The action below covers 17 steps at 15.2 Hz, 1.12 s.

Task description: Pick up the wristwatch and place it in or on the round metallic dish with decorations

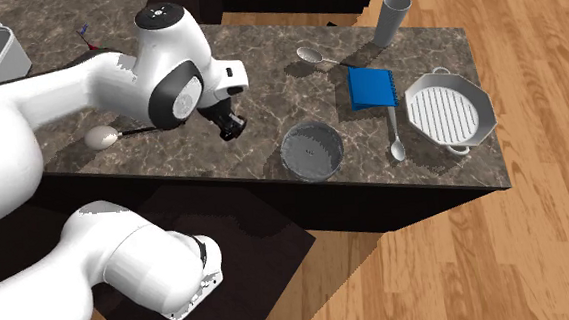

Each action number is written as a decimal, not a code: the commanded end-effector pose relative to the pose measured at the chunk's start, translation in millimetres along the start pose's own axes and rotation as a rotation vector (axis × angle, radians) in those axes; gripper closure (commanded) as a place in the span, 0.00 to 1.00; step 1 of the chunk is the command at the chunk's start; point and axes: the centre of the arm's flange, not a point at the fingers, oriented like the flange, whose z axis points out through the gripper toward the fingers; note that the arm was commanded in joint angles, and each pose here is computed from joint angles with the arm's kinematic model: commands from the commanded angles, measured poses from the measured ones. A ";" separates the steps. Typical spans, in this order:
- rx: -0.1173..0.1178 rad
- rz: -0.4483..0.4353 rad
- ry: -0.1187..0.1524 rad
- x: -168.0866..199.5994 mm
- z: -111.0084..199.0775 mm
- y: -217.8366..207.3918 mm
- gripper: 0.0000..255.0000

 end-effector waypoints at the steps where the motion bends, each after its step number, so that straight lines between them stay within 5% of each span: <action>1: 0.000 0.000 -0.001 1.0 -11.3 1.0 1.00; 5: 0.000 0.000 -0.001 2.2 -30.9 2.2 1.00; 17: 0.000 0.000 -0.001 65.0 -24.6 147.5 1.00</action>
